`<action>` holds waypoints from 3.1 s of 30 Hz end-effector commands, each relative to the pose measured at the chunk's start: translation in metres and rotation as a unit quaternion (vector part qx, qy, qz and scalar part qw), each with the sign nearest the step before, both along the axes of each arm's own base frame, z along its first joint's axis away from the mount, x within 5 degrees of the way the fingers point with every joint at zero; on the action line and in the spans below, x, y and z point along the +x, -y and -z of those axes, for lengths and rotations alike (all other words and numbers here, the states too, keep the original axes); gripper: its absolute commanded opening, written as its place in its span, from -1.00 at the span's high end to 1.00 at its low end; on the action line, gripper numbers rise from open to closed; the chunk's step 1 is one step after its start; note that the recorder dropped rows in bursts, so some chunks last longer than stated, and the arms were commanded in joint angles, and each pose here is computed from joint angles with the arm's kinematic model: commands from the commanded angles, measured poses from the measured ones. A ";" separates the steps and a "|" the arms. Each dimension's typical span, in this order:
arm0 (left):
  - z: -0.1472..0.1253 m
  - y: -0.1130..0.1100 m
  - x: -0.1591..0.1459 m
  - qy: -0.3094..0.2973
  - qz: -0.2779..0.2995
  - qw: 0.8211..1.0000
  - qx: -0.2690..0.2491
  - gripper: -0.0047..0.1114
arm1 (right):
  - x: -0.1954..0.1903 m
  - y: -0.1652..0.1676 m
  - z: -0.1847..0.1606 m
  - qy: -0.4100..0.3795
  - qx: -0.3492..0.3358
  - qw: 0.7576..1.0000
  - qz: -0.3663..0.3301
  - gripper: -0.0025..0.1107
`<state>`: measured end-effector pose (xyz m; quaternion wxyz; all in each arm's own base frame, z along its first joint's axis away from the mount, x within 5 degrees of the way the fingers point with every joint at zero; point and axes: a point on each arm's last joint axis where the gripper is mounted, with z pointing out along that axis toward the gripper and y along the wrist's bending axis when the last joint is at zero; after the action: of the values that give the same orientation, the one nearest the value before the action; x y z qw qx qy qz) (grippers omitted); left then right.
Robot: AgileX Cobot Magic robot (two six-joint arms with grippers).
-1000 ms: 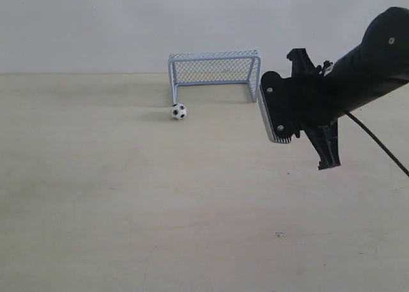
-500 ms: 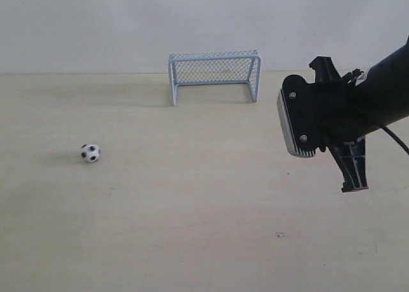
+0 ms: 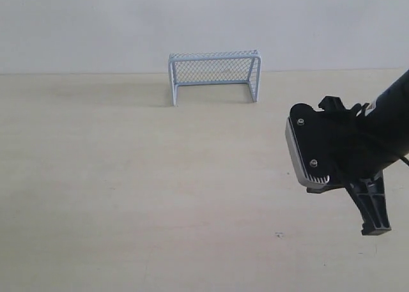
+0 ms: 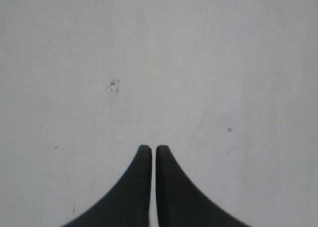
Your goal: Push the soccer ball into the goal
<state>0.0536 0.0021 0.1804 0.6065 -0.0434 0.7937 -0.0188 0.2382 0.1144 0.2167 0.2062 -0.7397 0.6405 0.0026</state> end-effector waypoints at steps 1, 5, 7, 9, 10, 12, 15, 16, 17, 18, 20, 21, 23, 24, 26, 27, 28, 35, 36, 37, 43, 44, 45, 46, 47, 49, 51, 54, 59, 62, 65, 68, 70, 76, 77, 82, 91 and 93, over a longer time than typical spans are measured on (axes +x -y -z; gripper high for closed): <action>-0.002 0.000 0.000 0.007 -0.002 1.000 -0.007 0.81 | -0.011 -0.001 -0.014 0.008 0.011 1.000 0.004 0.96; -0.002 0.000 0.000 0.007 -0.002 1.000 -0.007 0.81 | -0.016 0.000 -0.027 0.015 0.039 0.998 0.049 0.96; -0.002 0.000 0.000 0.007 -0.002 1.000 -0.007 0.81 | -0.024 0.000 -0.031 0.000 0.038 0.998 0.048 0.96; -0.002 0.000 0.000 0.007 -0.002 1.000 -0.007 0.81 | -0.032 -0.002 -0.034 -0.013 0.039 0.998 0.042 0.96; -0.002 0.000 0.000 0.007 -0.002 1.000 -0.007 0.81 | -0.036 -0.003 -0.037 -0.018 0.044 0.998 0.047 0.96; -0.002 0.000 0.000 0.007 -0.002 1.000 -0.007 0.81 | -0.042 -0.007 -0.043 -0.023 0.060 0.996 0.067 0.96; -0.002 0.000 0.000 0.007 -0.002 1.000 -0.007 0.81 | -0.050 -0.009 -0.054 -0.026 0.095 0.988 0.119 0.96; -0.002 0.000 0.000 0.007 -0.002 1.000 -0.007 0.81 | -0.054 -0.009 -0.057 -0.026 0.104 0.986 0.129 0.96; -0.002 0.000 0.000 0.007 -0.002 1.000 -0.007 0.81 | -0.056 -0.009 -0.061 -0.025 0.114 0.983 0.140 0.96; -0.002 0.000 0.000 0.007 -0.002 1.000 -0.007 0.81 | -0.057 -0.008 -0.064 -0.026 0.122 0.980 0.152 0.96; -0.002 0.000 0.000 0.007 -0.002 1.000 -0.007 0.81 | -0.061 -0.006 -0.069 -0.025 0.138 0.975 0.173 0.96; -0.002 0.000 0.000 0.007 -0.002 1.000 -0.007 0.81 | -0.062 -0.005 -0.071 -0.024 0.142 0.974 0.177 0.96; -0.002 0.000 0.000 0.007 -0.002 1.000 -0.007 0.81 | -0.064 -0.004 -0.074 -0.018 0.148 0.973 0.177 0.96; -0.002 0.000 0.000 0.007 -0.002 1.000 -0.007 0.81 | -0.064 -0.004 -0.075 -0.015 0.149 0.973 0.177 0.96; -0.002 0.000 0.000 0.007 -0.002 1.000 -0.007 0.81 | -0.064 -0.004 -0.076 -0.010 0.154 0.972 0.179 0.96; -0.002 0.000 0.000 0.007 -0.002 1.000 -0.007 0.81 | -0.063 -0.004 -0.076 -0.009 0.155 0.972 0.179 0.96; -0.002 0.000 0.000 0.007 -0.002 1.000 -0.007 0.81 | -0.063 -0.004 -0.076 -0.008 0.156 0.971 0.180 0.96; -0.002 0.000 0.000 0.007 -0.002 1.000 -0.007 0.81 | -0.060 -0.005 -0.079 -0.002 0.179 0.961 0.210 0.96; -0.002 0.000 0.000 0.007 -0.002 1.000 -0.007 0.81 | -0.059 -0.005 -0.079 -0.005 0.187 0.956 0.224 0.96; -0.002 0.000 0.000 0.007 -0.002 1.000 -0.007 0.81 | -0.058 -0.005 -0.080 -0.012 0.197 0.949 0.246 0.96; -0.002 0.000 0.000 0.007 -0.002 1.000 -0.007 0.81 | -0.056 -0.006 -0.081 -0.071 0.257 0.886 0.380 0.96; -0.002 0.000 0.000 0.007 -0.002 1.000 -0.007 0.81 | -0.056 -0.006 -0.081 -0.080 0.266 0.876 0.395 0.96; -0.002 0.000 0.000 0.007 -0.002 1.000 -0.007 0.81 | -0.056 -0.007 -0.082 -0.091 0.277 0.864 0.409 0.96; -0.002 0.000 0.000 0.007 -0.002 1.000 -0.007 0.81 | -0.056 -0.008 -0.082 -0.101 0.286 0.855 0.420 0.96; -0.002 0.000 0.000 0.007 -0.002 1.000 -0.007 0.81 | -0.056 -0.009 -0.083 -0.111 0.298 0.844 0.432 0.96; -0.002 0.000 0.000 0.007 -0.002 1.000 -0.007 0.81 | -0.057 -0.011 -0.084 -0.135 0.315 0.824 0.451 0.96; -0.002 0.000 0.000 0.007 -0.002 1.000 -0.007 0.81 | -0.058 -0.012 -0.085 -0.149 0.325 0.813 0.459 0.96; -0.002 0.000 0.000 0.007 -0.002 1.000 -0.007 0.81 | -0.058 -0.013 -0.085 -0.153 0.328 0.810 0.461 0.96; -0.002 0.000 0.000 0.007 -0.002 1.000 -0.007 0.81 | -0.059 -0.013 -0.085 -0.174 0.333 0.790 0.484 0.96; -0.002 0.000 0.000 0.007 -0.002 1.000 -0.007 0.81 | -0.059 -0.013 -0.085 -0.182 0.338 0.777 0.498 0.96; -0.002 0.000 0.000 0.007 -0.002 1.000 -0.007 0.81 | -0.059 -0.013 -0.085 -0.182 0.338 0.777 0.498 0.96; -0.002 0.000 0.000 0.007 -0.002 1.000 -0.007 0.81 | -0.059 -0.013 -0.085 -0.182 0.338 0.777 0.498 0.96; -0.002 0.000 0.000 0.007 -0.002 1.000 -0.007 0.81 | -0.059 -0.013 -0.085 -0.182 0.338 0.777 0.498 0.96; -0.002 0.000 0.000 0.007 -0.002 1.000 -0.007 0.81 | -0.059 -0.013 -0.085 -0.184 0.338 0.777 0.498 0.96; -0.002 0.000 0.000 0.007 -0.002 1.000 -0.007 0.81 | -0.059 -0.013 -0.085 -0.184 0.339 0.777 0.498 0.96; -0.002 0.000 0.000 0.007 -0.002 1.000 -0.007 0.81 | -0.059 -0.013 -0.086 -0.183 0.342 0.776 0.498 0.96; -0.002 0.000 0.000 0.007 -0.002 1.000 -0.007 0.81 | -0.064 -0.007 -0.098 -0.146 0.367 0.780 0.485 0.96; -0.002 0.000 0.000 0.007 -0.002 1.000 -0.007 0.81 | -0.068 -0.002 -0.105 -0.118 0.396 0.777 0.475 0.96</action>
<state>0.0536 0.0021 0.1804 0.6065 -0.0434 0.7937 -0.0188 0.1753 0.1225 0.3121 0.3316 -0.1884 0.8904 0.2483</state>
